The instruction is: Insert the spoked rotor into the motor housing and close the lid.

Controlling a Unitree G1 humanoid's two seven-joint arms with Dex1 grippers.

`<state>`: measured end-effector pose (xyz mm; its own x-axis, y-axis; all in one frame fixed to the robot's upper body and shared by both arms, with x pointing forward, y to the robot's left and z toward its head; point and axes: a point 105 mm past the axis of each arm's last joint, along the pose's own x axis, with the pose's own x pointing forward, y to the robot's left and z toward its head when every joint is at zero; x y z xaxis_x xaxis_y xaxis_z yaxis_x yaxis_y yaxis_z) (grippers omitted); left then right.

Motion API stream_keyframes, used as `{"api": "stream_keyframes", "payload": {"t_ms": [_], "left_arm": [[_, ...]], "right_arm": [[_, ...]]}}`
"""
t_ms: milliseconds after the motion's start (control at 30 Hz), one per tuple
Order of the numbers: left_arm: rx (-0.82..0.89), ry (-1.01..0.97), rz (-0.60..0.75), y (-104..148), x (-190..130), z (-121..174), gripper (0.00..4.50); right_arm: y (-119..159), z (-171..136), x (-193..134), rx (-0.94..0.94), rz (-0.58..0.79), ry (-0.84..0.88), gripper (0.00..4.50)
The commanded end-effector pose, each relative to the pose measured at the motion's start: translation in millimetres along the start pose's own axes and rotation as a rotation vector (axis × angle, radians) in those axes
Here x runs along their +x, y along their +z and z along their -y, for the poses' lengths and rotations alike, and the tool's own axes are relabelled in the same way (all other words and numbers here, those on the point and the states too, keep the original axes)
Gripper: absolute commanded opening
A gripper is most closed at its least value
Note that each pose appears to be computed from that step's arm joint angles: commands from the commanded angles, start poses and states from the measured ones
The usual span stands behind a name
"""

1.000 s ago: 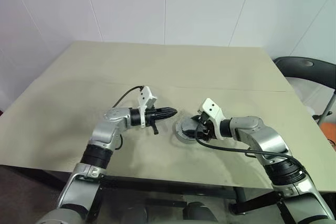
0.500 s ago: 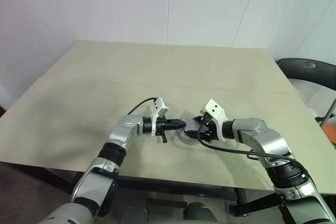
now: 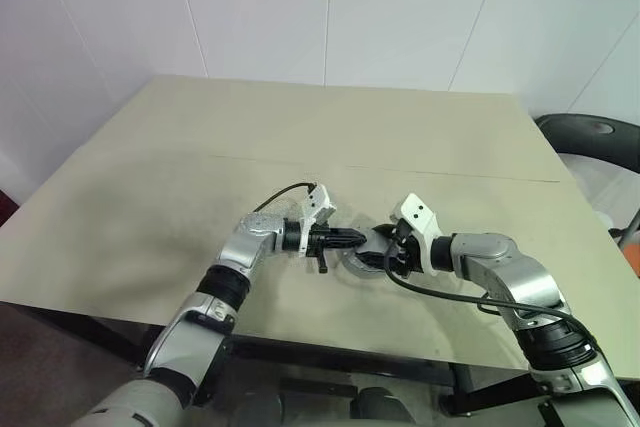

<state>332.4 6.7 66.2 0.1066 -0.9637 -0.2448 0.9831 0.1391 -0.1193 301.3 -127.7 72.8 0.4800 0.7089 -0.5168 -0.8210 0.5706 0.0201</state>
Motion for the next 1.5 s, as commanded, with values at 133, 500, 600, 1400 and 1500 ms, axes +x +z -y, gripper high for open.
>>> {"api": "stream_keyframes", "payload": {"t_ms": [133,500,600,1400,1500], "left_arm": [[-0.018,0.012,-0.141,-31.6,-6.5,-0.2,0.22],[-0.006,0.011,-0.133,-28.0,-5.2,0.4,0.22],[-0.005,0.000,-0.138,-29.8,-2.5,2.7,0.22],[0.000,-0.023,-0.157,-42.9,2.0,12.7,0.22],[0.023,-0.022,-0.161,-39.7,-0.2,11.1,0.22]], "right_arm": [[-11.3,-2.4,-2.9,0.052,-0.016,0.023,4.49],[35.3,17.6,-25.6,0.121,0.197,-0.009,4.49],[42.9,23.4,-34.2,0.144,0.229,-0.024,4.49],[-22.6,2.1,-39.4,0.534,-0.241,-0.056,4.49],[-23.2,-6.9,-23.6,0.617,-0.231,-0.051,4.49]]}}
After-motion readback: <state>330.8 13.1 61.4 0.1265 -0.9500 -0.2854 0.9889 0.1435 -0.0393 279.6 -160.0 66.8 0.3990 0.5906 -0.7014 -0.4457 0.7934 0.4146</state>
